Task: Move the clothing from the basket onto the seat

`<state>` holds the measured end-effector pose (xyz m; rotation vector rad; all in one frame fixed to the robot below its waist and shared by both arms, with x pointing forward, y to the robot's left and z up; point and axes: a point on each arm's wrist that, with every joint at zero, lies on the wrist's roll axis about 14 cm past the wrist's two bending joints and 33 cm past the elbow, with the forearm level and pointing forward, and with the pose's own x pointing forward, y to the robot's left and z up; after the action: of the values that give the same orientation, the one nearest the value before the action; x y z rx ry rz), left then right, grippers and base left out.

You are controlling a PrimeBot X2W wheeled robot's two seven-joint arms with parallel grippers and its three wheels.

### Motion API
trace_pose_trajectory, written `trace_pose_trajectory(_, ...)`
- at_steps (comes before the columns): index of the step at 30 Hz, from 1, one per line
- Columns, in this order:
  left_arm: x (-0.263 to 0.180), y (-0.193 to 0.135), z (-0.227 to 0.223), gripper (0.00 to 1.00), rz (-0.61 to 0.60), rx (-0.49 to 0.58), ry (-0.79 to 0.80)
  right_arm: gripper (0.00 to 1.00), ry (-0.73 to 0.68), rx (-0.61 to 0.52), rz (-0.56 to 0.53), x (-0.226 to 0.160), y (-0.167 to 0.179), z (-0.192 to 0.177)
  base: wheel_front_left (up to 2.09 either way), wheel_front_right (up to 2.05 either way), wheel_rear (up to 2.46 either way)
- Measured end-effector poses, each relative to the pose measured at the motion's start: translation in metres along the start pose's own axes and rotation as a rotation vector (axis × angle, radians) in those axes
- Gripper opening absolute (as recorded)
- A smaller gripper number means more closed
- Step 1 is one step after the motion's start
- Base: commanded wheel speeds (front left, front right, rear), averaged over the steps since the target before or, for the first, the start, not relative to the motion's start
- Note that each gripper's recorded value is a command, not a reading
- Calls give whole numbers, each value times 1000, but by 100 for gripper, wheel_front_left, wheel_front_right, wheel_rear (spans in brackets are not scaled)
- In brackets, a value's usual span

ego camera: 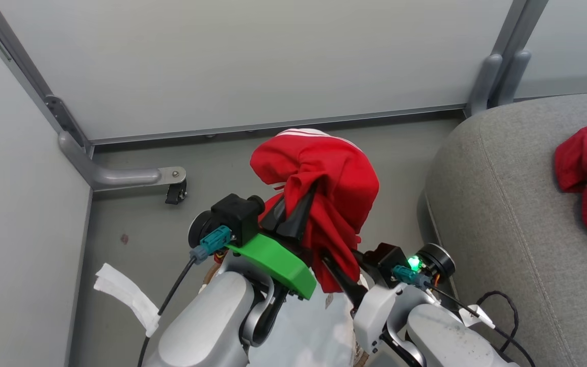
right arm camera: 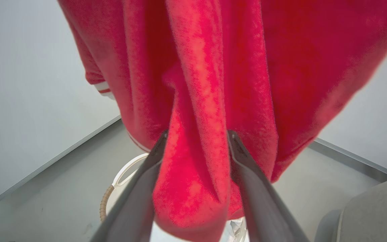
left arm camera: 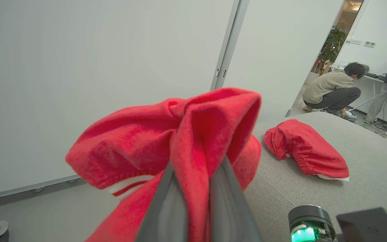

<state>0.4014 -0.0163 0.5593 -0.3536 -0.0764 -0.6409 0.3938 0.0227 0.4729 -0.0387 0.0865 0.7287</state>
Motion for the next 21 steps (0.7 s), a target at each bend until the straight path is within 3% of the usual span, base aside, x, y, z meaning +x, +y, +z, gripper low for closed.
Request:
trace_pose_trajectory(14,2,13,-7,0,44,-18,13,0,19,137,-141,-21,-28,-21,0,0,0)
trace_pose_trajectory(15,3,13,-7,18,45,-21,13,0,5,144,-153,-22,-31,-18,0,0,0)
trace_pose_trajectory(16,3,14,-7,64,48,-26,11,0,-17,154,-171,-24,-35,-13,0,0,0)
trace_pose_trajectory(17,2,14,-9,100,52,-32,14,0,-44,165,-187,-26,-40,-6,0,0,0)
trace_pose_trajectory(21,1,16,-16,100,58,-23,30,0,-157,198,-246,-36,-55,23,0,0,0)
